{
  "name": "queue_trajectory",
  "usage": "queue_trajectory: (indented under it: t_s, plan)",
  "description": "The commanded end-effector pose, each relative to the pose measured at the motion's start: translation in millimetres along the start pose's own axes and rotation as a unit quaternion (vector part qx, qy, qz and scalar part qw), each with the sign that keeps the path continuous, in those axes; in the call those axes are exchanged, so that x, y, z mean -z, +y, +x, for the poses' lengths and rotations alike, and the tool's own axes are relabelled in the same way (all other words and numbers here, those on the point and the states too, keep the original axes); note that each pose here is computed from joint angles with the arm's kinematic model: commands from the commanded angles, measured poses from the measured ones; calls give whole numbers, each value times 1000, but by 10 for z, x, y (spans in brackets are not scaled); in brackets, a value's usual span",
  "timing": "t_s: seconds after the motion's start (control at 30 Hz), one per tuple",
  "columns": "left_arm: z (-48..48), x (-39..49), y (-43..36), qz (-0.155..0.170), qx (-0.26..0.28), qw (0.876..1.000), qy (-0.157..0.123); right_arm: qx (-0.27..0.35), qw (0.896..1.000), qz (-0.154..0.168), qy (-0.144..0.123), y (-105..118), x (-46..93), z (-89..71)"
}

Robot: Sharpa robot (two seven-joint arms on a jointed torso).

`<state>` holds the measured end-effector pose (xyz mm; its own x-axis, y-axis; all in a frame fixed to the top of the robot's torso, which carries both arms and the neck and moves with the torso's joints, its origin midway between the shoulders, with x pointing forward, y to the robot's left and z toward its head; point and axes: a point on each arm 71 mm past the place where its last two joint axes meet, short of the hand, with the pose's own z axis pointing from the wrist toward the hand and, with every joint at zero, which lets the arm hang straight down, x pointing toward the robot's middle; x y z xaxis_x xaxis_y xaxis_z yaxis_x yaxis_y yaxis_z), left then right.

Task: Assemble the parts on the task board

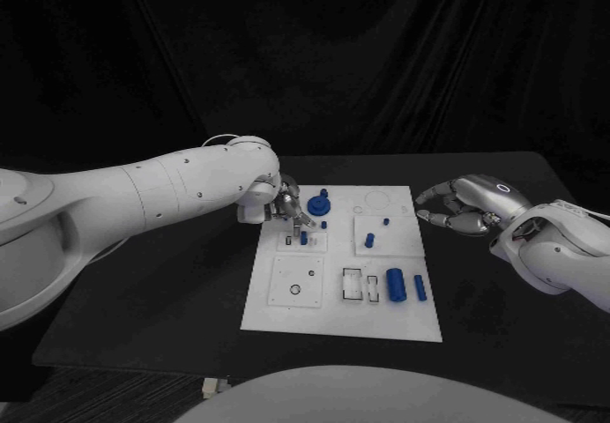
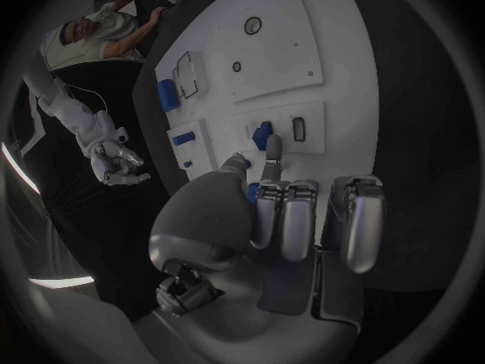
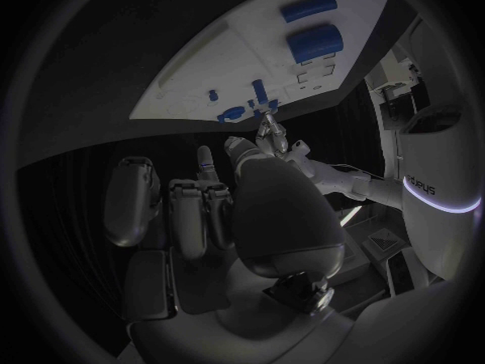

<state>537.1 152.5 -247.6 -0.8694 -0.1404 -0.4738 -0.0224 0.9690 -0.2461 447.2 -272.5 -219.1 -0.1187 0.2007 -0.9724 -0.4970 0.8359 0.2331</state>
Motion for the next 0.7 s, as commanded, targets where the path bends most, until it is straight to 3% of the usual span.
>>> queue_trajectory:
  t_s: [0.03, 0.7]
  plan:
    - [45, -19, -13, 1, -5, 1000, 19, 0, 1000, 7, -2, -3, 8, 2]
    - [64, -80, 7, -1, -3, 1000, 26, 0, 1000, 7, -1, 1, 8, 3]
